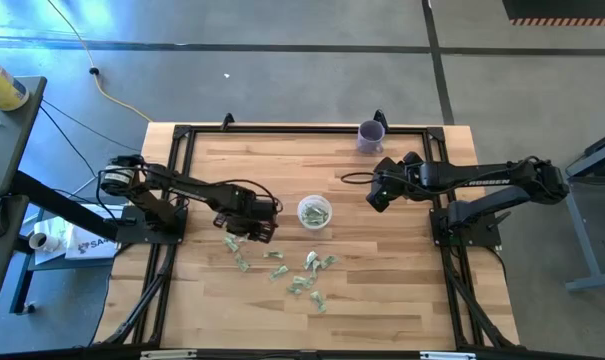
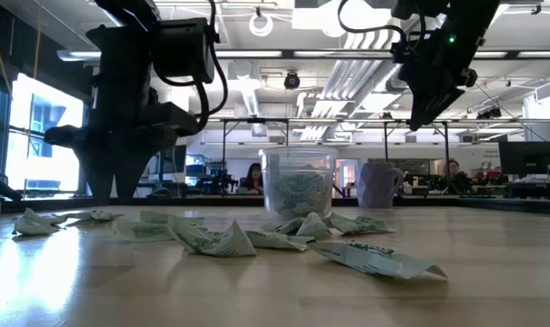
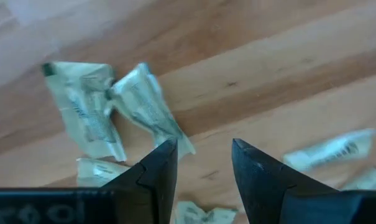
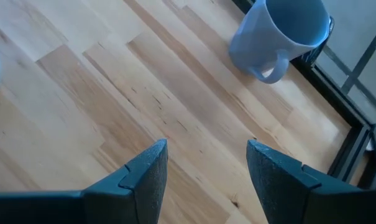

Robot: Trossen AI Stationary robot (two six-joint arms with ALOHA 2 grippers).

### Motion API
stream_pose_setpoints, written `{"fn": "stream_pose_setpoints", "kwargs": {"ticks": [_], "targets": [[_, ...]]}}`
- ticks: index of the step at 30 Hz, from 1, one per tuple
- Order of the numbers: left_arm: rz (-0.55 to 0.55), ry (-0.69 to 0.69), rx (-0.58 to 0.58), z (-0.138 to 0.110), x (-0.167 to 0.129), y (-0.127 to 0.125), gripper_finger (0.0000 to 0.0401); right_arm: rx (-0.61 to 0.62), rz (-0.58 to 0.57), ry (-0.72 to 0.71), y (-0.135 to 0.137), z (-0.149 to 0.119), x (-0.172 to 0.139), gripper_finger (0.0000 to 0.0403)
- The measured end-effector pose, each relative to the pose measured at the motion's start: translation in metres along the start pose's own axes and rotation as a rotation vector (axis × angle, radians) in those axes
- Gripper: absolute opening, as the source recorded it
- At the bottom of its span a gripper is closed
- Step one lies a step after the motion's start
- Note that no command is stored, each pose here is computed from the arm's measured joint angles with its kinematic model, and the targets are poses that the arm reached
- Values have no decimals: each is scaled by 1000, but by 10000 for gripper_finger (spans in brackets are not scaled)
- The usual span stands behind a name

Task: Pick and place Stevia / Truvia into bins
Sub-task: Put the green stevia packet into the transparent container

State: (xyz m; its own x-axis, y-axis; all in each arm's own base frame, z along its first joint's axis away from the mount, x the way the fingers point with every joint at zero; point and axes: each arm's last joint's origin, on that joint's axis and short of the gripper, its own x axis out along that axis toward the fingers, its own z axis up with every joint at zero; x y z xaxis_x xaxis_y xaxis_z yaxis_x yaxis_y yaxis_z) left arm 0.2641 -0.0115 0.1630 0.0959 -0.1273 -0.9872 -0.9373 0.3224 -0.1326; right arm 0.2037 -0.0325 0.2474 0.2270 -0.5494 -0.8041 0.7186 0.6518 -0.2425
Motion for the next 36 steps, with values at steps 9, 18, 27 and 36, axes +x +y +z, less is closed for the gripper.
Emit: {"fn": "stream_pose_setpoints", "kwargs": {"ticks": [9,18,27,36], "targets": [[44,-51,-78,1,1,3,184,-19,-2,-1,0,0,0,209],[83,-46,-123,0,12,13,184,-21,-39,-25,-1,1,0,209],[62,-12,-114,-2,24,22,183,-14,-65,-12,-9,5,5,209],[68,0,-52,-2,23,21,87,-33,-90,0,-20,12,12,209]]}}
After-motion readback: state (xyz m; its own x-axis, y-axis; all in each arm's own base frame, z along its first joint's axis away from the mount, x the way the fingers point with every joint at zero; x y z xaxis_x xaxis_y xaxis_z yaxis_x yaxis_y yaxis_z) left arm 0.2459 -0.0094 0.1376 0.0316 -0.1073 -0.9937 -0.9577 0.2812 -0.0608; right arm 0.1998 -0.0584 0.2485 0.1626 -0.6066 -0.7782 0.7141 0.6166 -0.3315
